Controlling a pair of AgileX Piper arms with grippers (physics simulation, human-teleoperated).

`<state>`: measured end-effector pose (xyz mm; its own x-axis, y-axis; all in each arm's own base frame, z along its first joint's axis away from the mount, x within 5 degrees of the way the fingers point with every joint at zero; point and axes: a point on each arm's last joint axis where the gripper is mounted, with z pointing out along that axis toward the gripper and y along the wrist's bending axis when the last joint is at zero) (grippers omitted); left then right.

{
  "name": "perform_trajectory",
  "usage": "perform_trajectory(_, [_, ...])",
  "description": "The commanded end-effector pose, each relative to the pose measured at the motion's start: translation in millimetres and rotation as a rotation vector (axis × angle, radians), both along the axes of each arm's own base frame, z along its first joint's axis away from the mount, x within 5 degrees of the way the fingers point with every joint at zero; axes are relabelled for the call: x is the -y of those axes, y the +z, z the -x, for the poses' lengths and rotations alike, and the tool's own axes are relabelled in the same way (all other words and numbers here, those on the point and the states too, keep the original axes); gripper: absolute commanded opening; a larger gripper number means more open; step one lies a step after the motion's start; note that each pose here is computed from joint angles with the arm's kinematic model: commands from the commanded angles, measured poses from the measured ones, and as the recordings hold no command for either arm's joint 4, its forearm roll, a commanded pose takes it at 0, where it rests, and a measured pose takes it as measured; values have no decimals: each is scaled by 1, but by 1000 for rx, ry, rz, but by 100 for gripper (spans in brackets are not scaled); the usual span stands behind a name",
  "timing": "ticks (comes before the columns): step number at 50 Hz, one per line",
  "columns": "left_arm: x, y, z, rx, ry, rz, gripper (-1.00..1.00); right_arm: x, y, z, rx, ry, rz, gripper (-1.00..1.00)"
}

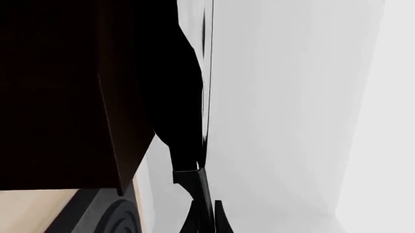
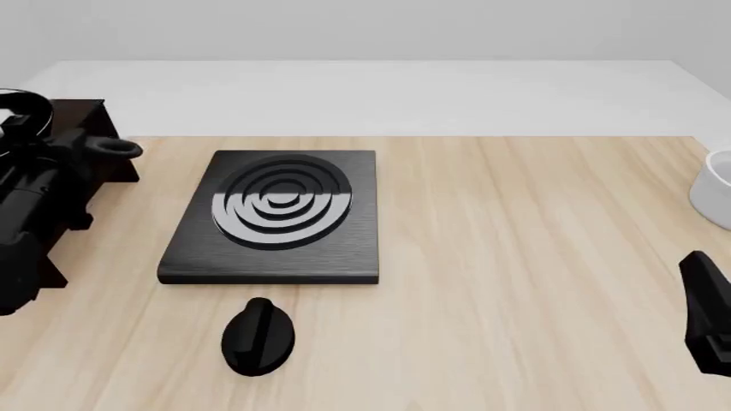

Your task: Put the frying pan on top of the cabinet.

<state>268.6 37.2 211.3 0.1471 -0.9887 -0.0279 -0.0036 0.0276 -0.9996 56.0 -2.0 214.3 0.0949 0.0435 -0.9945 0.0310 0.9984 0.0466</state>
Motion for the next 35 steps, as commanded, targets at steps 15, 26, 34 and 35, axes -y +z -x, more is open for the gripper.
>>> perform_trajectory(15, [-4, -3, -4, 20, 2, -22, -100, 0, 0, 0, -2, 0, 2, 100])
perform_trajectory(26, [-5, -6, -4, 12, 7, -29, -100, 0, 0, 0, -3, -1, 1, 100])
perform_trajectory(34, [-5, -10, -6, 5, 6, -24, -100, 0, 0, 0, -4, 0, 2, 100])
perform_trajectory(35, [-5, -10, -5, 6, 6, -25, -100, 0, 0, 0, -4, 0, 1, 100])
